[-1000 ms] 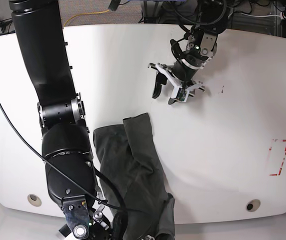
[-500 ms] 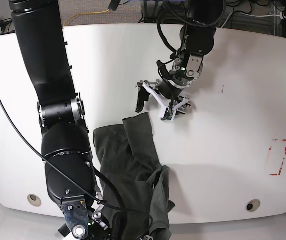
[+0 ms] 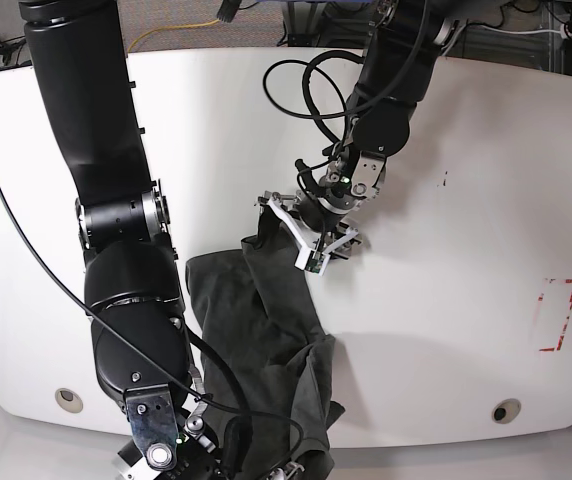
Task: Fold the T-shirt properly
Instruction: 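Grasp another edge of the shirt with the left gripper, then pull the shirt taut between both grippers, spreading the grippers apart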
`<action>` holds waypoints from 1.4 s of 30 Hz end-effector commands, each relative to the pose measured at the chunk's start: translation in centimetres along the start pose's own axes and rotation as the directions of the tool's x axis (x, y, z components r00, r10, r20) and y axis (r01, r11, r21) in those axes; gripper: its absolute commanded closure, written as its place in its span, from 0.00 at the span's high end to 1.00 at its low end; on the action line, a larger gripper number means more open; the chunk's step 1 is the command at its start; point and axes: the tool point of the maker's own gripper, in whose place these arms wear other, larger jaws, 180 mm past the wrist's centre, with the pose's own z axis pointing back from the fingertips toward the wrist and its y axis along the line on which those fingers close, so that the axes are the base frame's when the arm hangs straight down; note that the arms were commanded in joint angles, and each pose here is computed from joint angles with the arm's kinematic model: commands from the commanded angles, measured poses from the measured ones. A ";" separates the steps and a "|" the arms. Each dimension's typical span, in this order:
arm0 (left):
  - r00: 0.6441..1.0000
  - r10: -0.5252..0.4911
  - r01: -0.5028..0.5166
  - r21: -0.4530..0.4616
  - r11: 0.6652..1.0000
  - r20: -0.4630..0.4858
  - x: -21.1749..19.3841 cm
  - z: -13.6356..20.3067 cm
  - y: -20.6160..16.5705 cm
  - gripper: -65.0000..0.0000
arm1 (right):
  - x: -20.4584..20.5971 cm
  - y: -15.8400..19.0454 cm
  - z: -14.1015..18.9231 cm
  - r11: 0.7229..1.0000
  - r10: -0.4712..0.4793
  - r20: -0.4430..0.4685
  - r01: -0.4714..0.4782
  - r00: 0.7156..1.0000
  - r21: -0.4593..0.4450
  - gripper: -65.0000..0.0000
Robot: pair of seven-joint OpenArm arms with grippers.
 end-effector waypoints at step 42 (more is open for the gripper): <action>0.908 -0.303 0.051 0.642 0.765 0.289 22.4 23.5 27.1 0.00 | -9.5 -13.5 1.0 0.940 -0.313 -0.138 0.285 0.940 -0.188 0.00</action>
